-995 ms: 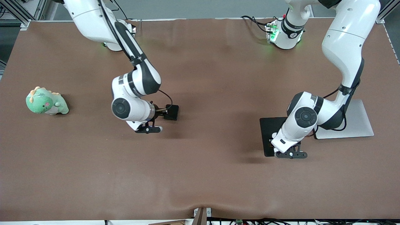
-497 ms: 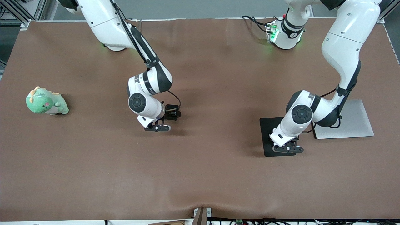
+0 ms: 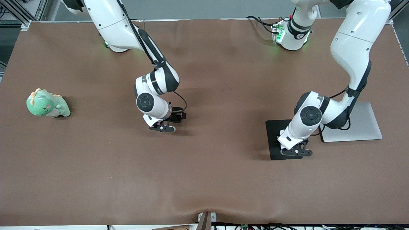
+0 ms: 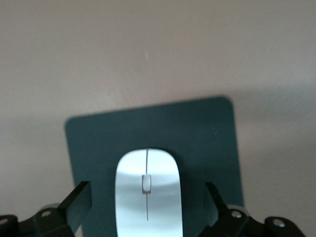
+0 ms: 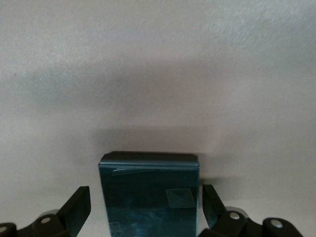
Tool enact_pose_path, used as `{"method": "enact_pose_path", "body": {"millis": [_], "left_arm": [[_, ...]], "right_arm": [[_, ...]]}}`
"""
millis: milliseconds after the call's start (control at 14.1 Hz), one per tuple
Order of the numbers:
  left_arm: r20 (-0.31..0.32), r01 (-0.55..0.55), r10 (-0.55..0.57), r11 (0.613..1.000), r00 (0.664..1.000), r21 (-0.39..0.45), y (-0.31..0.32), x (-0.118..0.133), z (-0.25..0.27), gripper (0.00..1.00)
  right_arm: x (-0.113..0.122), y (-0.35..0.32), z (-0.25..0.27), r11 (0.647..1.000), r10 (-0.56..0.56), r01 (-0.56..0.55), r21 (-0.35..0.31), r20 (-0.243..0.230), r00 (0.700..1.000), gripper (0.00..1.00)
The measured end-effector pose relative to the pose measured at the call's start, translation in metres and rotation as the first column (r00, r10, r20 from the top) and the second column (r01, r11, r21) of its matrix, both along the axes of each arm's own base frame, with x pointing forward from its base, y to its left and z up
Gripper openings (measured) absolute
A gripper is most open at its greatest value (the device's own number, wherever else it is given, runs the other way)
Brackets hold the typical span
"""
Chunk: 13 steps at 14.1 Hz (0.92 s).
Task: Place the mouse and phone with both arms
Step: 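Lower the mouse onto the black pad and open the left gripper, then raise the left gripper away while the right gripper lifts the phone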
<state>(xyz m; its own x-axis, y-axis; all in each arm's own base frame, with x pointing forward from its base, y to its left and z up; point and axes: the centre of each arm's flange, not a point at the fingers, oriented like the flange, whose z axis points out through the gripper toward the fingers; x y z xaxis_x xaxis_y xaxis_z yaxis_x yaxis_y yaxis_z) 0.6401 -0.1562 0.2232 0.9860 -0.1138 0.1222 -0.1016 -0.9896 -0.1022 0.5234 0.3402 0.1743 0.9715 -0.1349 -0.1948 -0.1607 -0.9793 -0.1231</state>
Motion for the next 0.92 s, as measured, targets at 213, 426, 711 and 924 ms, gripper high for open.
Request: {"method": "enact_pose_path", "body": {"millis": [213, 426, 711, 924], "left_arm": [[0.031, -0.004, 0.004, 1.0, 1.0, 0.015, -0.015, -0.001, 0.064, 1.0], [0.009, -0.053, 0.053, 0.999, 0.999, 0.01, -0.027, -0.006, 0.128, 1.0], [-0.041, -0.104, 0.103, 0.995, 0.994, -0.007, -0.039, -0.012, 0.191, 1.0], [-0.064, -0.096, 0.094, 0.995, 0.994, -0.03, -0.037, -0.023, 0.235, 1.0]], "right_arm": [[-0.004, 0.004, -0.003, 1.0, 0.001, -0.001, -0.005, -0.005, 1.0, 1.0], [-0.006, 0.004, -0.008, 1.0, 0.006, -0.006, -0.013, -0.01, 1.0, 0.96], [-0.005, -0.004, 0.0, 0.999, 0.019, -0.023, -0.043, -0.095, 0.995, 0.8], [0.019, -0.028, 0.031, 0.994, 0.015, -0.036, -0.099, -0.2, 0.98, 0.8]]}}
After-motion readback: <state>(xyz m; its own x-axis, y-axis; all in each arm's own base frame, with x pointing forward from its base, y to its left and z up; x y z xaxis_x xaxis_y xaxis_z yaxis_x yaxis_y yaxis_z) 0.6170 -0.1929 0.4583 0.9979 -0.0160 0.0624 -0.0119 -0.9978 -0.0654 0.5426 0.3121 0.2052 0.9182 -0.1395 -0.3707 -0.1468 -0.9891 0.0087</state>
